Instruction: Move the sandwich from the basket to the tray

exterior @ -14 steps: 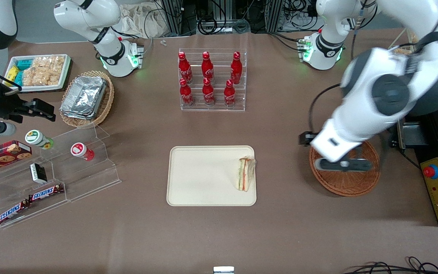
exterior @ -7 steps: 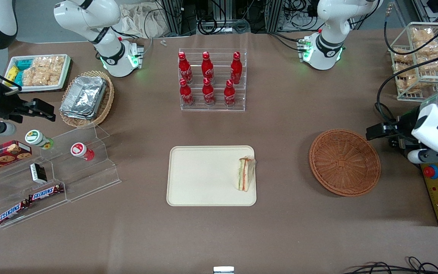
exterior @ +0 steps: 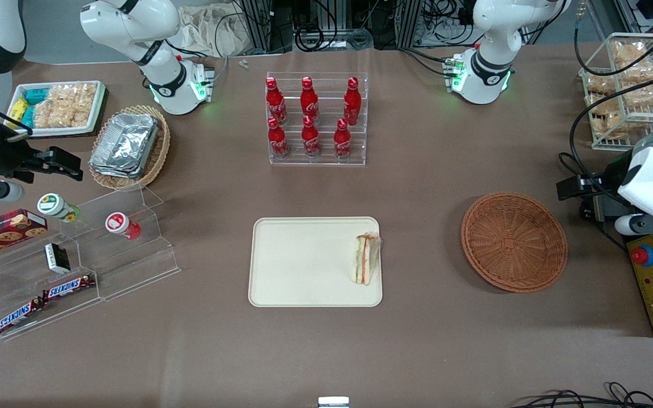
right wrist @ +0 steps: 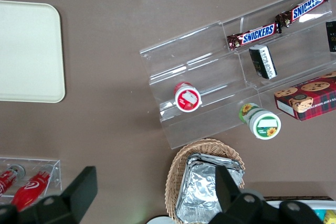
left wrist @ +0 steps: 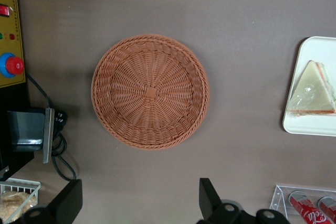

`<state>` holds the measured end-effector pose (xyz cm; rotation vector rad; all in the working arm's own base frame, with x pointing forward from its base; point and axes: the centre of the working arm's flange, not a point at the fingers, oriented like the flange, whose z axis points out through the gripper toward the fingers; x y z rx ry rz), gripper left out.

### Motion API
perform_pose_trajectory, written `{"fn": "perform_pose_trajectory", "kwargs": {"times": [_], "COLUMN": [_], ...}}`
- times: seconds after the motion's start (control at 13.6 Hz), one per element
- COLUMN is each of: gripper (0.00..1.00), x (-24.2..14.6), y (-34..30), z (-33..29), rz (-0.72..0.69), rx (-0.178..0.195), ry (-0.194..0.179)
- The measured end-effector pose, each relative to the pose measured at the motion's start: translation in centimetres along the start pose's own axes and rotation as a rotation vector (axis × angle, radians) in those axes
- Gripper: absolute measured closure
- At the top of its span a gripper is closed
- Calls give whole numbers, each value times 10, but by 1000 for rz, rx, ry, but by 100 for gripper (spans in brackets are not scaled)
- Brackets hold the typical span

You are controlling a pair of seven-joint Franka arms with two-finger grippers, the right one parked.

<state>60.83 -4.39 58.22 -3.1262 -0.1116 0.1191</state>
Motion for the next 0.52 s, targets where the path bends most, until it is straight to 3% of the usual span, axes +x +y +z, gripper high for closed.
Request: {"fn": "perform_pose_trajectory", "kwargs": {"times": [0.52], "gripper": [0], "x": [0], "y": [-32], "z": [0], "rz": [-18], "rx": [9], "ry": [-14]}}
